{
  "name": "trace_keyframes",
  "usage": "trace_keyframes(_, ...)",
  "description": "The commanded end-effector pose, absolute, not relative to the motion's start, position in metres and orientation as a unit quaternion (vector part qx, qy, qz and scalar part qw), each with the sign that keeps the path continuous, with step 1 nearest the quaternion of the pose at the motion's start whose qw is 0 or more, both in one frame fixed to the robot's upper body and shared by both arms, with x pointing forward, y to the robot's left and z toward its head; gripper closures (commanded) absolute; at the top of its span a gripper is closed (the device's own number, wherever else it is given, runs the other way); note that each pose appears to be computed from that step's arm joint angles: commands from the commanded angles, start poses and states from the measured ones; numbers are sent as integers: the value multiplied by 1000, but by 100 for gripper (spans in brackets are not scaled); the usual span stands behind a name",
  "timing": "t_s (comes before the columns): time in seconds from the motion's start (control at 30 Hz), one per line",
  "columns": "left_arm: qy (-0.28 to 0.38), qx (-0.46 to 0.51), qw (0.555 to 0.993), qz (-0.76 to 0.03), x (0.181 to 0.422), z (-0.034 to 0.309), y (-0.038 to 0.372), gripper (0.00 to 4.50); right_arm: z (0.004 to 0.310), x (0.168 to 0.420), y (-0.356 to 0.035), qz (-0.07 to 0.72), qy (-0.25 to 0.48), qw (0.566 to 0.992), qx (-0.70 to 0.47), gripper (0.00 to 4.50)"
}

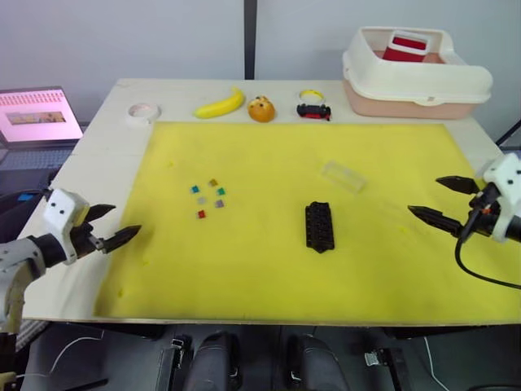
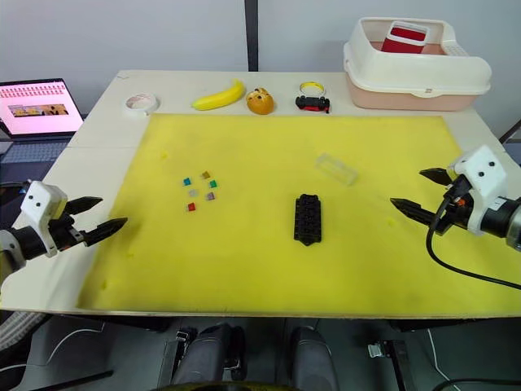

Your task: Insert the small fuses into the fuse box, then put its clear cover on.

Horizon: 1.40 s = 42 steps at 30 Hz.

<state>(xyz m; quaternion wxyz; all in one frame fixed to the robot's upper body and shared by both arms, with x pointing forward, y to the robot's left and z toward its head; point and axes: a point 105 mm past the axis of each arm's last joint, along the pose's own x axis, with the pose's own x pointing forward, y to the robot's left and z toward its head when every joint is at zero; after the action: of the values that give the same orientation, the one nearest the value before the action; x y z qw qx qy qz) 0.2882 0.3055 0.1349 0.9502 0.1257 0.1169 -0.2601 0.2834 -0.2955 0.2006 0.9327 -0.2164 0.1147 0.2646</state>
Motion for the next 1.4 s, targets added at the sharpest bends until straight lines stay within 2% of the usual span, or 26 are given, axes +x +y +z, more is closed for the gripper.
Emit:
trace_keyframes(0.03, 95, 131, 952, -261, 290, 151, 305, 0, 212, 285, -293, 261, 92, 933, -229, 4)
trace_keyframes(0.23, 108, 125, 942, -290, 281, 146, 294, 0, 211, 289, -291, 260, 90, 933, -233, 4)
trace_keyframes(0.37, 107, 114, 942, -297, 283, 148, 290, 0, 222, 297, -285, 251, 40, 936, -244, 4)
trace_keyframes(0.73, 88, 110, 934, -327, 289, 152, 274, 0, 216, 301, -270, 272, 37, 938, -214, 4)
trace_keyframes(0.93, 115, 36, 918, -378, 292, 161, 252, 0, 226, 291, -234, 348, 25, 922, -170, 4)
trace_keyframes(1.03, 138, -7, 909, -394, 292, 159, 240, 0, 225, 277, -201, 411, 16, 899, -150, 4)
trace_keyframes(1.13, 181, -82, 890, -410, 292, 155, 226, 0, 229, 266, -170, 465, 5, 877, -123, 4)
trace_keyframes(1.23, 222, -94, 883, -402, 297, 148, 222, 0, 232, 256, -149, 514, 8, 852, -105, 4)
trace_keyframes(1.4, 252, -160, 860, -415, 304, 153, 219, 0, 213, 256, -124, 540, 19, 835, -107, 4)
